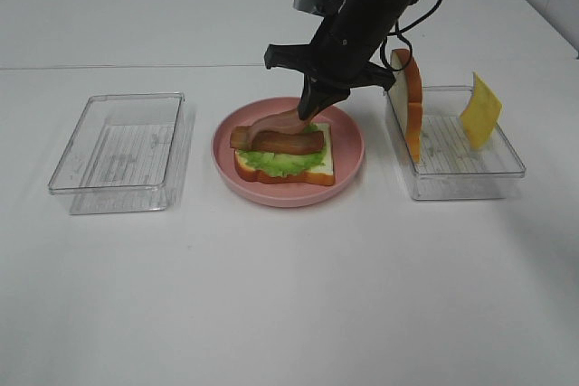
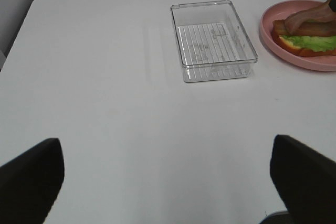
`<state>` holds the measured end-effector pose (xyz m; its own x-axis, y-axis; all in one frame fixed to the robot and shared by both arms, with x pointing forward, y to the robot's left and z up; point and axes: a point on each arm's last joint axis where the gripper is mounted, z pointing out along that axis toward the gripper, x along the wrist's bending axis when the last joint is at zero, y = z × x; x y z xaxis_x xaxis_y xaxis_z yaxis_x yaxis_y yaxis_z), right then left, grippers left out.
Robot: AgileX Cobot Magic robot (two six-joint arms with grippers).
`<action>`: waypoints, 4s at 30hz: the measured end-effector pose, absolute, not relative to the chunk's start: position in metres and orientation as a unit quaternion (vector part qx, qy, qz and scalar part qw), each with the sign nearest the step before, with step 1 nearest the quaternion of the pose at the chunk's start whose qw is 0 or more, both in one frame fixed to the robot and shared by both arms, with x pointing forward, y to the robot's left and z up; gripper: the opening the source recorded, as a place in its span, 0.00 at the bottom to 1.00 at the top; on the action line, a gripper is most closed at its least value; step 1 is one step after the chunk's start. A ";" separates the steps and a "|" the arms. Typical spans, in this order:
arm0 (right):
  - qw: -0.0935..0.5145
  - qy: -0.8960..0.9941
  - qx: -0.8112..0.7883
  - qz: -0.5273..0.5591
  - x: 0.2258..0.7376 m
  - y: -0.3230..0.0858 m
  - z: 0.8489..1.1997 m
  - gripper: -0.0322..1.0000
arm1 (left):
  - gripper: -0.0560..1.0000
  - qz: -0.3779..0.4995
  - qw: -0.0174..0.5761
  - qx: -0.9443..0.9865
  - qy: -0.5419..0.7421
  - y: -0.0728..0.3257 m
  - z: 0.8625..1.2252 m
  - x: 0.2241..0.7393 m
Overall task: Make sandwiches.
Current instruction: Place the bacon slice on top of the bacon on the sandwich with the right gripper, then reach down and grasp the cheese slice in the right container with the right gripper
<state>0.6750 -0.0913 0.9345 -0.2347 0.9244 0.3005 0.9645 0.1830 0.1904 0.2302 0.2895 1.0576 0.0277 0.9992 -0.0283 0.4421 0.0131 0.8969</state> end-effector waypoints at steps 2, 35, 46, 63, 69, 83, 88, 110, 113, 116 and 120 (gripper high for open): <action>0.056 -0.768 -0.615 -0.168 0.675 -0.092 0.934 0.05 | 0.99 0.360 0.387 0.603 0.597 0.290 1.058 0.230; 0.041 -0.784 -0.601 -0.147 0.671 -0.097 0.954 0.77 | 0.99 0.360 0.387 0.603 0.597 0.290 1.058 0.230; 0.021 -0.813 -0.555 -0.175 0.659 -0.064 0.999 0.78 | 0.99 0.359 0.388 0.603 0.597 0.289 1.058 0.230; -0.208 -0.758 -0.593 -0.173 0.665 -0.094 1.110 0.78 | 0.99 0.358 0.389 0.603 0.597 0.289 1.058 0.230; -0.191 -0.712 -0.648 -0.191 0.682 -0.155 1.124 0.78 | 0.99 0.358 0.389 0.603 0.597 0.289 1.058 0.230; -0.129 -0.656 -0.736 -0.111 0.700 -0.281 1.072 0.78 | 0.99 0.358 0.389 0.603 0.597 0.289 1.058 0.230; -0.099 -0.658 -0.744 -0.067 0.702 -0.300 1.039 0.78 | 0.99 0.358 0.389 0.603 0.597 0.289 1.058 0.230; -0.012 -0.679 -0.734 -0.013 0.721 -0.294 0.946 0.78 | 0.99 0.359 0.389 0.603 0.597 0.289 1.058 0.230; -0.010 -0.679 -0.734 -0.011 0.721 -0.294 0.943 0.77 | 0.99 0.359 0.389 0.603 0.597 0.289 1.058 0.230; -0.007 -0.682 -0.732 -0.008 0.721 -0.294 0.939 0.76 | 0.99 0.359 0.389 0.603 0.597 0.289 1.058 0.230; 0.000 -0.686 -0.728 0.000 0.722 -0.294 0.929 0.76 | 0.99 0.359 0.389 0.603 0.597 0.289 1.058 0.230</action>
<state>0.7219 -0.2938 0.9287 0.0590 0.9983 0.0001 0.9983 -0.0590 0.0010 0.2302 0.2892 1.0577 0.0299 0.9991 -0.0315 0.4409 0.0151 0.8974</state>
